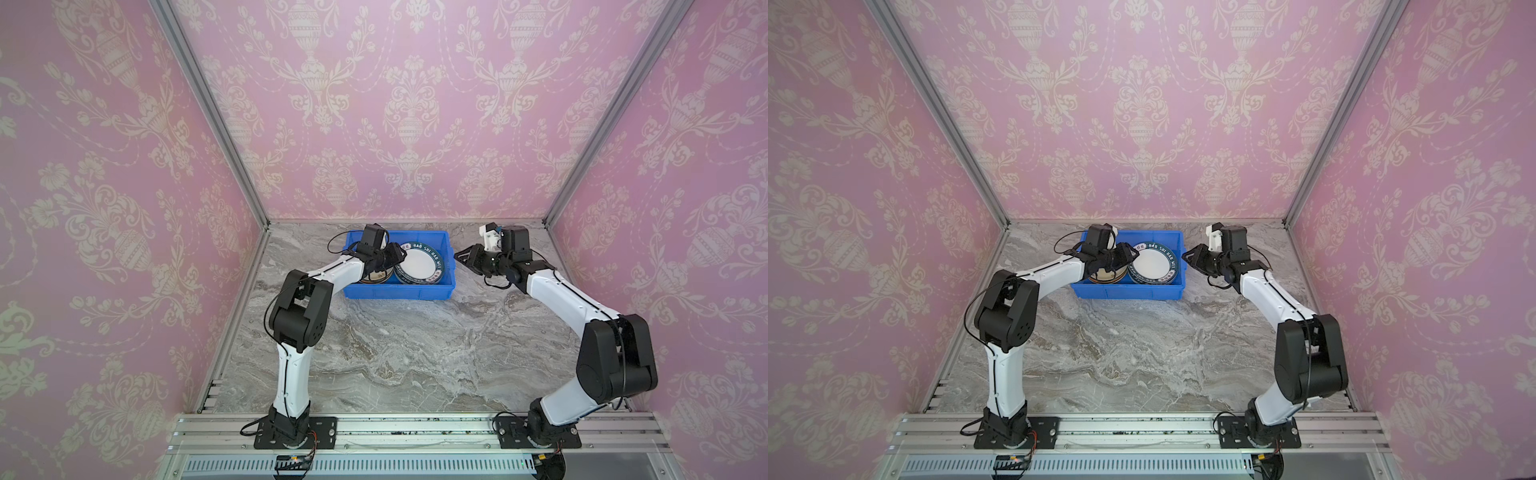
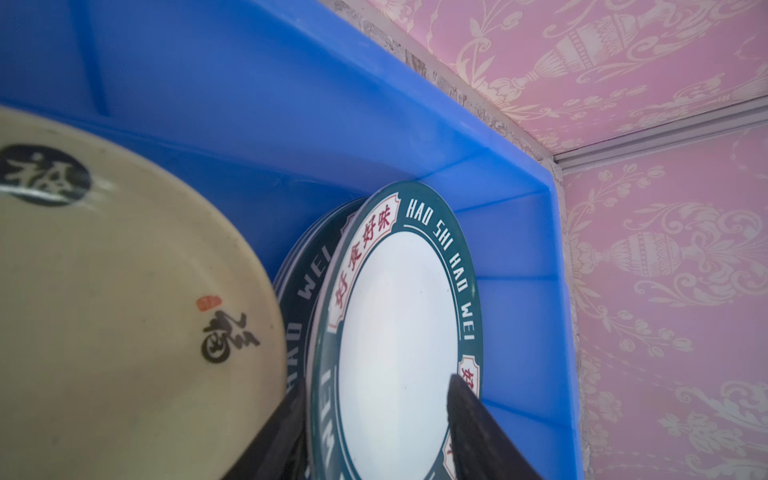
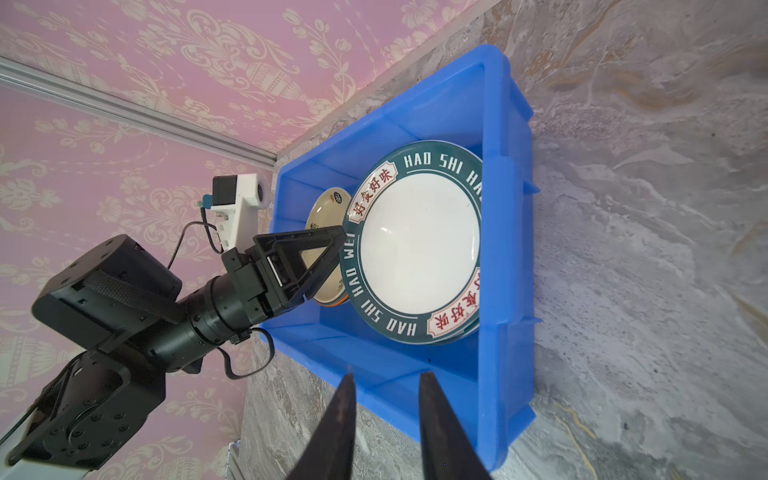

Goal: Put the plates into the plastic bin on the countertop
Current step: 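Lower the green-rimmed plate into the bin beside the other green-rimmed plate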

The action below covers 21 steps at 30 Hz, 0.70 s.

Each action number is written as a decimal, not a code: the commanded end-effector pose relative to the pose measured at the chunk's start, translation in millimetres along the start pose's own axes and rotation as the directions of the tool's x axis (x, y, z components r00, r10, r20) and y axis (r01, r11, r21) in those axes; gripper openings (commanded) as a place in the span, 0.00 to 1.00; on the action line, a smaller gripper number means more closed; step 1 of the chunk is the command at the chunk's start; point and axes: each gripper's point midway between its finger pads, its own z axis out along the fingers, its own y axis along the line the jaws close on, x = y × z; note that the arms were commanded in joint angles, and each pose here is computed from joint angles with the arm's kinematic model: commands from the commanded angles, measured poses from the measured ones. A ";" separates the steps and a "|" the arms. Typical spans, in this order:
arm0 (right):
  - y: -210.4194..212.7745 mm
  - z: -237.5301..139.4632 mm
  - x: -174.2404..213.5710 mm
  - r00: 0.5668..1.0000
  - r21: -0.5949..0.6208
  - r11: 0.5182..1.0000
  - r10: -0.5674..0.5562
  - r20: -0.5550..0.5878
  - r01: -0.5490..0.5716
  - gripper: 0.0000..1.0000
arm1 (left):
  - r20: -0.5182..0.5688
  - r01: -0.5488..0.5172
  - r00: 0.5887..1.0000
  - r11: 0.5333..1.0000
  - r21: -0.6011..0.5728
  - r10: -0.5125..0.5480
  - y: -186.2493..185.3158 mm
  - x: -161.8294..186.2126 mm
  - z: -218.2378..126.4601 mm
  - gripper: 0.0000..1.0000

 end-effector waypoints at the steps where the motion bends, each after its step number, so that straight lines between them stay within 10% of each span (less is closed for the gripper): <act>1: 15.6 -15.9 -10.6 0.998 -0.014 0.999 -0.041 0.040 0.042 0.28 | 0.034 -0.081 0.996 0.996 -0.027 0.082 -14.9 -13.5 -19.5 0.56; 21: 13.3 -14.5 -7.5 0.999 -0.012 0.999 -0.031 0.034 0.032 0.28 | 0.052 -0.125 0.990 0.990 -0.066 0.128 -16.6 -22.9 -24.1 0.56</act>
